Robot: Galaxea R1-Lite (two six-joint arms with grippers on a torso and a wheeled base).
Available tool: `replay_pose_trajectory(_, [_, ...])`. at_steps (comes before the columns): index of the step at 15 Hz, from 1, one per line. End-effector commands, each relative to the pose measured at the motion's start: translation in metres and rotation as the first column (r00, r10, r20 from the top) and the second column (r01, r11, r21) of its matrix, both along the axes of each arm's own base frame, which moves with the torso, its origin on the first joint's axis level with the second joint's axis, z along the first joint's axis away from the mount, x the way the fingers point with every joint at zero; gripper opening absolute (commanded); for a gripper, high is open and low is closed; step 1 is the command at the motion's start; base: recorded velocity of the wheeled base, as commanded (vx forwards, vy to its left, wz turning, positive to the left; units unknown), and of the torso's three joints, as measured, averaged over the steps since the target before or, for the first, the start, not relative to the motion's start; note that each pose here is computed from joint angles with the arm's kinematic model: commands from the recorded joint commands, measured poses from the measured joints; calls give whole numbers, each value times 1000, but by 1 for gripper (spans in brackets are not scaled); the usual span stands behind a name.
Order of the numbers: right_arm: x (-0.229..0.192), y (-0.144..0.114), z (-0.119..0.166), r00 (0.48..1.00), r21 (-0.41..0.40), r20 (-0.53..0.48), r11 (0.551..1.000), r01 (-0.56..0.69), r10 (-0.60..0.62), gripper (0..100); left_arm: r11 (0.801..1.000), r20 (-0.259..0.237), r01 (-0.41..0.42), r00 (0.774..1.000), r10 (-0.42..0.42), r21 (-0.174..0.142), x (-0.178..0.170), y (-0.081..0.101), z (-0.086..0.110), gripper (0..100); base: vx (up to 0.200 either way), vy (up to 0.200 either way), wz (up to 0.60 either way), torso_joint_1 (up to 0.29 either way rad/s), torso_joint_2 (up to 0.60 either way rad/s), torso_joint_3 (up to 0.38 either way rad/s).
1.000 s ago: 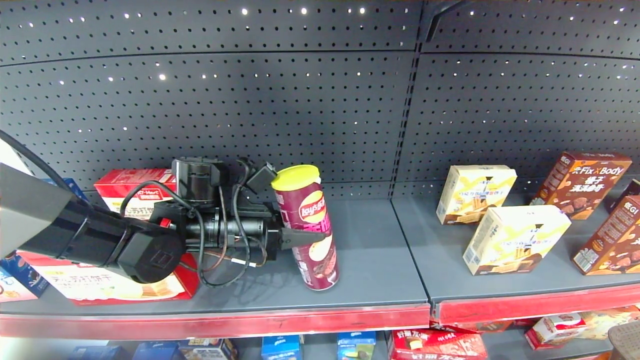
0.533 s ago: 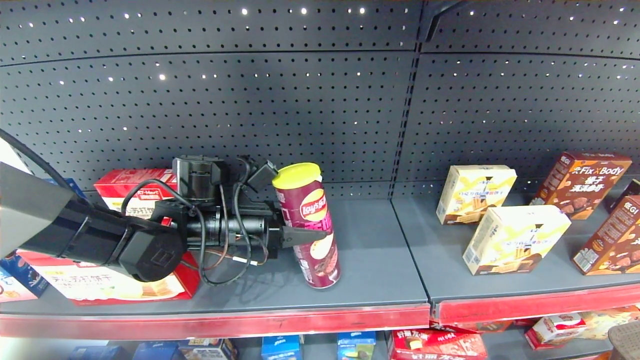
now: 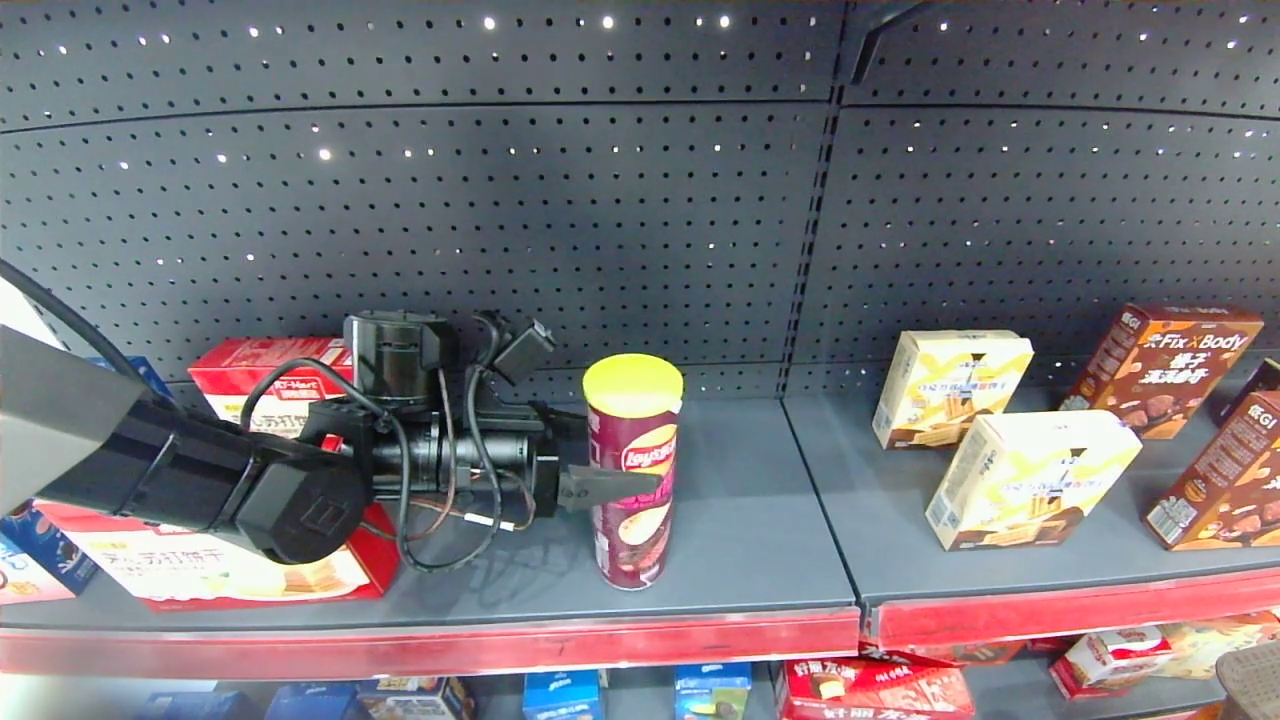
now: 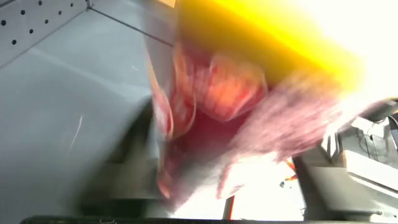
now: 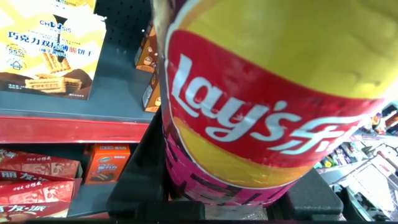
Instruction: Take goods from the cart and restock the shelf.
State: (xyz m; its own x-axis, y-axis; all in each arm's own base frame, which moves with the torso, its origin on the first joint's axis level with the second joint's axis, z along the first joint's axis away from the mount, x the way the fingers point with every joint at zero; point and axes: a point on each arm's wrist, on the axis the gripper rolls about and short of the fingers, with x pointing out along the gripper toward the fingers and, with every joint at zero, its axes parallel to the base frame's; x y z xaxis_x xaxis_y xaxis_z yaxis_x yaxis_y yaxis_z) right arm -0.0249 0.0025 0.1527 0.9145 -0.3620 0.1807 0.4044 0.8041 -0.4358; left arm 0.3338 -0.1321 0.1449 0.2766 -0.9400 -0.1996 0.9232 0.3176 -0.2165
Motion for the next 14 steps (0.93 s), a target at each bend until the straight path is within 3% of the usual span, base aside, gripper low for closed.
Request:
replay_pose_trajectory(1, [0, 0, 0, 1000, 0, -3, 1000, 0, 0, 0, 1000, -6, 0, 1000, 0, 3, -2, 0, -1, 100, 0, 0, 0, 0, 0, 0])
replay_pose_trajectory(14, [-2, 0, 7, 1000, -5, 21, 1000, 0, 0, 0, 999, 4, -30, 1000, 30, 11, -14, 4, 5, 100, 0, 0, 0, 0, 0, 0])
